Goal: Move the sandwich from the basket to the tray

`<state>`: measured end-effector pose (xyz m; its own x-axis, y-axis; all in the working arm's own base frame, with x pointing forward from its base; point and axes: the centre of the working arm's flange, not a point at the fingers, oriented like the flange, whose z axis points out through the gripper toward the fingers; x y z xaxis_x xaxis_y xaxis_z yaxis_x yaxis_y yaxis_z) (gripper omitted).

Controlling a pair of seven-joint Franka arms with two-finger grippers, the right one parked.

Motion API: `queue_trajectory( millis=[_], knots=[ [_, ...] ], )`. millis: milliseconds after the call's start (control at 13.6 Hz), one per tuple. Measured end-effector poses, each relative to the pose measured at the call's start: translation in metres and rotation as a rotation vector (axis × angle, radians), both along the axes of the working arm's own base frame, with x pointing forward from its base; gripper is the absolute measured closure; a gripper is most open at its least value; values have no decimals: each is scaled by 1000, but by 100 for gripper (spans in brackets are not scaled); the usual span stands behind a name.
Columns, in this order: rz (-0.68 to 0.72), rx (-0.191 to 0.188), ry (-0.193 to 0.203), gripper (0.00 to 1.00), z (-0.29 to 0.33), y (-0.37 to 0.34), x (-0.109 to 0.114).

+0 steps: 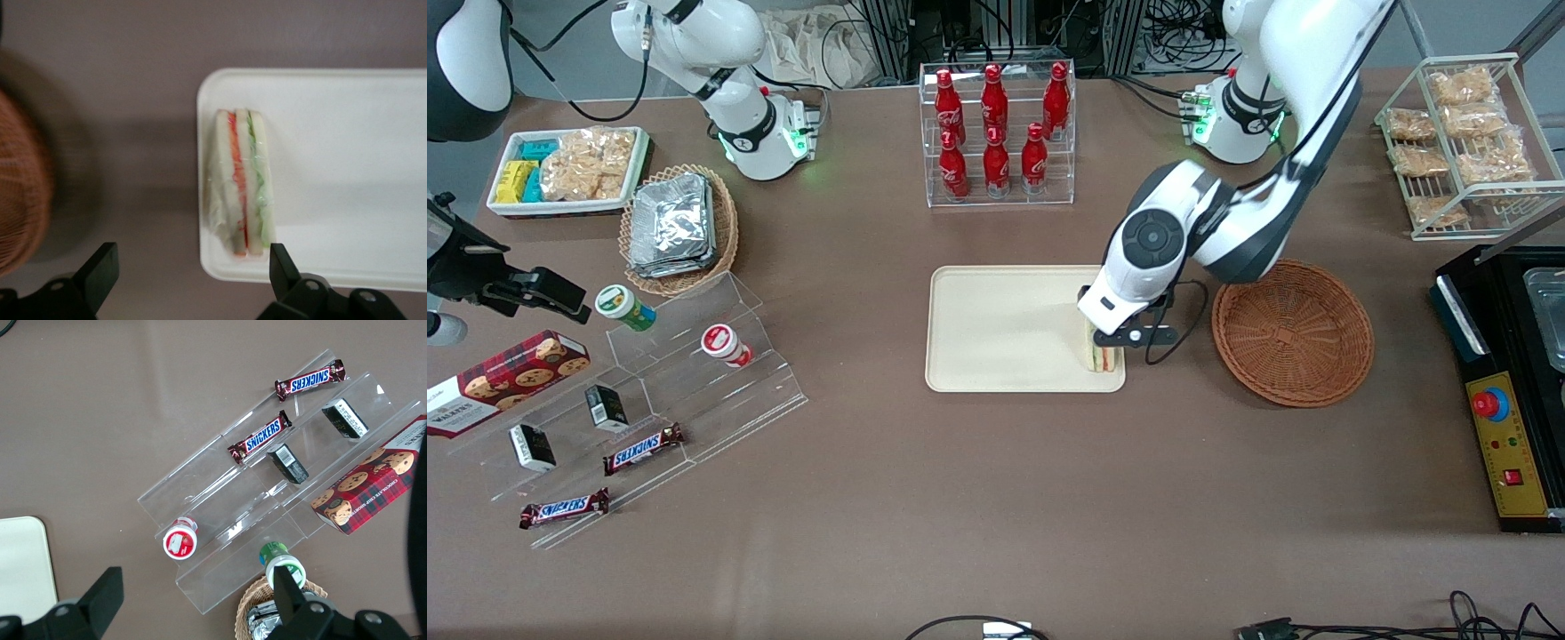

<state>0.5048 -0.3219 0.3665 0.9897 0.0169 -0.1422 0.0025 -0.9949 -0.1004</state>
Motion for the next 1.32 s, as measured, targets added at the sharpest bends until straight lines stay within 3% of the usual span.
queue_trajectory(
  millis=[147, 294, 440, 807, 1321],
  knots=[
    [53, 21, -15, 0, 81, 29, 14],
    [62, -15, -20, 0, 150, 78, 30],
    [73, -36, -56, 0, 190, 145, 46],
    [62, -47, -31, 0, 203, 255, 59],
    [115, -44, -87, 0, 228, 288, 63]
  ],
)
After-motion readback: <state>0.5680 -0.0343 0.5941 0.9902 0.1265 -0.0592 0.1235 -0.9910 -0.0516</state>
